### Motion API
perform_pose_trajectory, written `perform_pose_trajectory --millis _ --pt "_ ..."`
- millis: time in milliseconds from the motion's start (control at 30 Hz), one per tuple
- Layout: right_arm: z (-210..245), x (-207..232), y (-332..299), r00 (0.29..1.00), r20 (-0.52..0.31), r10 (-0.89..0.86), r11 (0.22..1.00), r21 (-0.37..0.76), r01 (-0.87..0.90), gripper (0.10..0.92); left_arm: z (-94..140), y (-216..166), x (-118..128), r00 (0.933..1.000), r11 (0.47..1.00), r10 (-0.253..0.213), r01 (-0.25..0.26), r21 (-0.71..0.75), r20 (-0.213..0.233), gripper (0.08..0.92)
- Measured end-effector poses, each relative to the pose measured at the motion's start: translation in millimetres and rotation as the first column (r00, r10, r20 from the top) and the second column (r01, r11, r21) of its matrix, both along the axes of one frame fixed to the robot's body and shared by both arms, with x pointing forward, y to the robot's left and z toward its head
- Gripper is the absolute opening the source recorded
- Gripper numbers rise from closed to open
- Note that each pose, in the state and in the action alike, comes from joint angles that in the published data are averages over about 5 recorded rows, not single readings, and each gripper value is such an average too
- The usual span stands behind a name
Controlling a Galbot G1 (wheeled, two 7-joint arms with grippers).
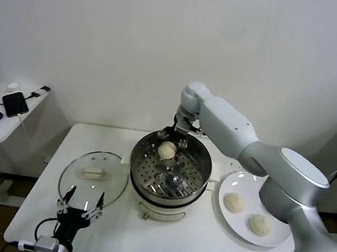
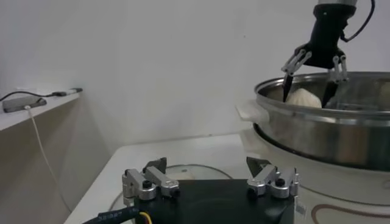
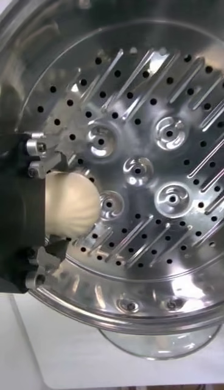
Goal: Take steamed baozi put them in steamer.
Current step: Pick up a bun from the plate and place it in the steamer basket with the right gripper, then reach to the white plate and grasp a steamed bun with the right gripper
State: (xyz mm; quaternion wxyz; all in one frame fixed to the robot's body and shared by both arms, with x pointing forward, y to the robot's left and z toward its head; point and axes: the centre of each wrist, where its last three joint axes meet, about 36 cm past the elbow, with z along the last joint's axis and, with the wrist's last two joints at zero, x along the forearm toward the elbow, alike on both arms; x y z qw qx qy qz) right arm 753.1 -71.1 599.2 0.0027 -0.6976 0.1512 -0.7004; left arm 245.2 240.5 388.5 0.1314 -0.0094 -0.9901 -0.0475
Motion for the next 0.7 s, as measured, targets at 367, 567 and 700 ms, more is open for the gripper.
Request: perform_pose_trajectory --millis 367,567,700 --pt "80.0 -1.2 -44.9 1.000 -0.004 0.003 0.998 0.056 -0.003 0.823 3.6 0.9 2.6 1.0000 1.000 0.002 -0.002 -0.008 -0.004 0.823" --pt "128.9 -14.3 -95.1 0.999 0.026 -0.043 0.994 0.100 0.040 0.823 3.3 4.2 3.7 0.9999 1.000 0.002 -0.002 -0.014 -0.010 0.823" --pt "145.0 -28.5 -132.4 0.985 0.010 -0.172 0.977 0.132 0.169 0.823 4.2 7.3 5.3 0.9999 1.000 -0.002 0.001 -0.016 -0.011 0.823"
